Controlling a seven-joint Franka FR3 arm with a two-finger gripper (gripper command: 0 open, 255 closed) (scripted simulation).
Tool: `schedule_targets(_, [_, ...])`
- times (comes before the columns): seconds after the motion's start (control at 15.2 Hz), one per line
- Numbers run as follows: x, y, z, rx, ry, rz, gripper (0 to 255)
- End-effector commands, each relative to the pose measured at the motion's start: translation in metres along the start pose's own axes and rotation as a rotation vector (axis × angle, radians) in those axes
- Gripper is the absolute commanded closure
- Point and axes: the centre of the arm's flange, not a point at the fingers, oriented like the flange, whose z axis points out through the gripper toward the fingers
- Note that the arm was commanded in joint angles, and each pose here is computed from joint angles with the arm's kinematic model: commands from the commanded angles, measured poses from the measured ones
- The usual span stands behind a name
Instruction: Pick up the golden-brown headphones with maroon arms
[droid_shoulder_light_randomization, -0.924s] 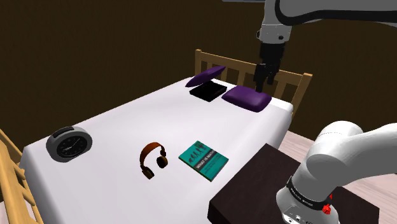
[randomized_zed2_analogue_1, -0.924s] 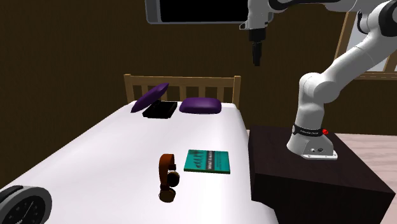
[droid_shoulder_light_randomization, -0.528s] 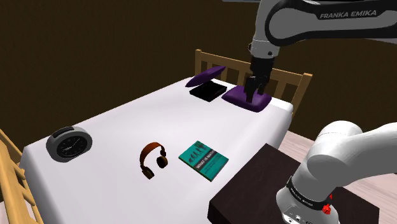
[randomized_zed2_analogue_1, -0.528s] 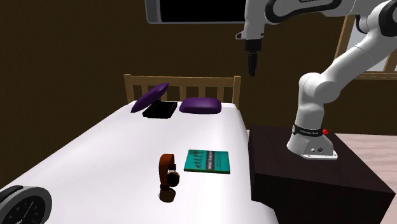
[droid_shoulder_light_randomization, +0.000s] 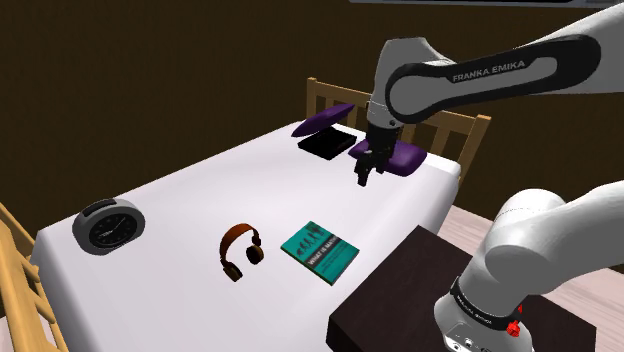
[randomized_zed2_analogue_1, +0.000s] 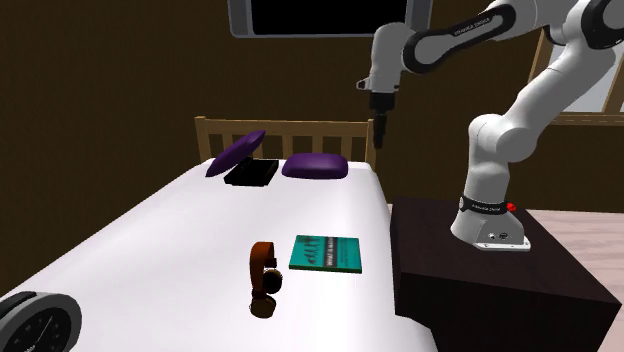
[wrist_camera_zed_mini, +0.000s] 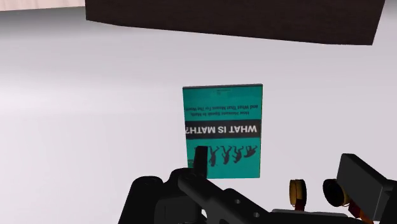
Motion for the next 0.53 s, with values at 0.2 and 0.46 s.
schedule_targets(0.2, [0.028,-0.021,0.054,0.019,0.05,-0.011,0])
schedule_targets(0.46, [0.05,-0.037,0.095,0.034,0.087,-0.021,0])
